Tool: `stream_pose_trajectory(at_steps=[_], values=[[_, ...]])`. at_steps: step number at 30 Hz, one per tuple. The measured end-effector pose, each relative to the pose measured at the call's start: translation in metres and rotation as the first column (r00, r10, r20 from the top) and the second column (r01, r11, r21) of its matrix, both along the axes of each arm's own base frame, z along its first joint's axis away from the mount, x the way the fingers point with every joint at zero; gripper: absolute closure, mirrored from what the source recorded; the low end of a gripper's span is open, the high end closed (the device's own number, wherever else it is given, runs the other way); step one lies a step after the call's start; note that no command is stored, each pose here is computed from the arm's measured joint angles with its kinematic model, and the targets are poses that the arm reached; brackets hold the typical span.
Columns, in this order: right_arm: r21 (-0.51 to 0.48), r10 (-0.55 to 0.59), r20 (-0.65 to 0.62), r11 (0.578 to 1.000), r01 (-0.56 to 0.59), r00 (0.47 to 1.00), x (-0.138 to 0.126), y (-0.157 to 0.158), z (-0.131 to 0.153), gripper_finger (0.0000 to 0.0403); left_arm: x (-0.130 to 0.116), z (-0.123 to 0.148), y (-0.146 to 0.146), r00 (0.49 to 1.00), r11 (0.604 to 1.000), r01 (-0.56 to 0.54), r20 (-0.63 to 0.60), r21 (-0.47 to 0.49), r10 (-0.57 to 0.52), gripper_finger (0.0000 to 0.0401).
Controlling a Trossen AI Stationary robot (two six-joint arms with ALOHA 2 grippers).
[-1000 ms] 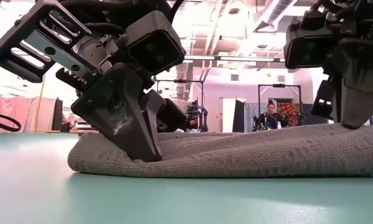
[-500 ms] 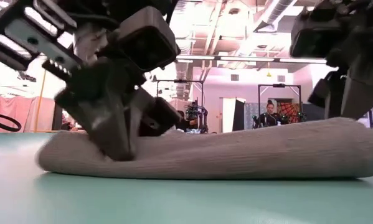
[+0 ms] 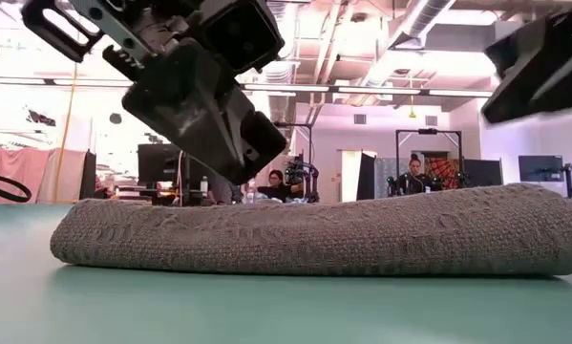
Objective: Roll towel into tight, uniform cylinder
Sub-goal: Roll the gray towel
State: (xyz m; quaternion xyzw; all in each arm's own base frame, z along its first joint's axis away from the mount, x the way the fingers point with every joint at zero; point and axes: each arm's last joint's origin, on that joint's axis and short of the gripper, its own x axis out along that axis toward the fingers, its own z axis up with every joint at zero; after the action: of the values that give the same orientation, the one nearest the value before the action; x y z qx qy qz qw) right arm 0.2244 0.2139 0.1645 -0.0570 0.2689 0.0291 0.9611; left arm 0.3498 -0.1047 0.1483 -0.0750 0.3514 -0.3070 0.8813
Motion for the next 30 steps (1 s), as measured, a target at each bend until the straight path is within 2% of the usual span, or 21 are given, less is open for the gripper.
stream_pose_trajectory(at_steps=[4,8,13,17,22,27,30], values=[[-0.099,0.075,0.026,0.992,-0.072,0.997,0.009,0.009,-0.019,0.0216,0.001,0.001,0.001,1.0,1.0,-0.009,0.017,0.002,0.009,0.0401],[-0.194,0.136,0.01,0.972,-0.132,0.991,0.013,0.019,-0.025,0.0216,0.002,-0.001,0.002,0.999,0.999,-0.032,0.019,0.027,0.031,0.0401],[-0.168,0.125,0.013,0.978,-0.121,0.992,0.017,0.025,-0.026,0.0216,0.005,-0.009,0.006,0.999,0.998,-0.042,0.019,0.056,0.041,0.0401],[-0.163,0.103,-0.042,0.981,-0.108,0.994,0.018,0.021,-0.038,0.0216,0.008,-0.007,0.012,0.997,0.997,-0.051,0.053,0.058,0.048,0.0401],[-0.157,0.033,-0.087,0.987,-0.046,0.996,0.027,0.011,-0.053,0.0216,0.01,-0.005,0.016,0.997,0.998,-0.046,0.064,0.041,0.043,0.0401],[-0.106,-0.055,-0.119,0.994,0.042,0.991,0.032,0.002,-0.057,0.0218,0.009,-0.007,0.017,0.998,0.998,-0.048,0.054,0.048,0.045,0.0401],[-0.064,-0.096,-0.155,0.994,0.087,0.983,0.029,-0.001,-0.058,0.024,0.009,-0.007,0.016,0.998,0.998,-0.042,0.052,0.045,0.04,0.0401]])
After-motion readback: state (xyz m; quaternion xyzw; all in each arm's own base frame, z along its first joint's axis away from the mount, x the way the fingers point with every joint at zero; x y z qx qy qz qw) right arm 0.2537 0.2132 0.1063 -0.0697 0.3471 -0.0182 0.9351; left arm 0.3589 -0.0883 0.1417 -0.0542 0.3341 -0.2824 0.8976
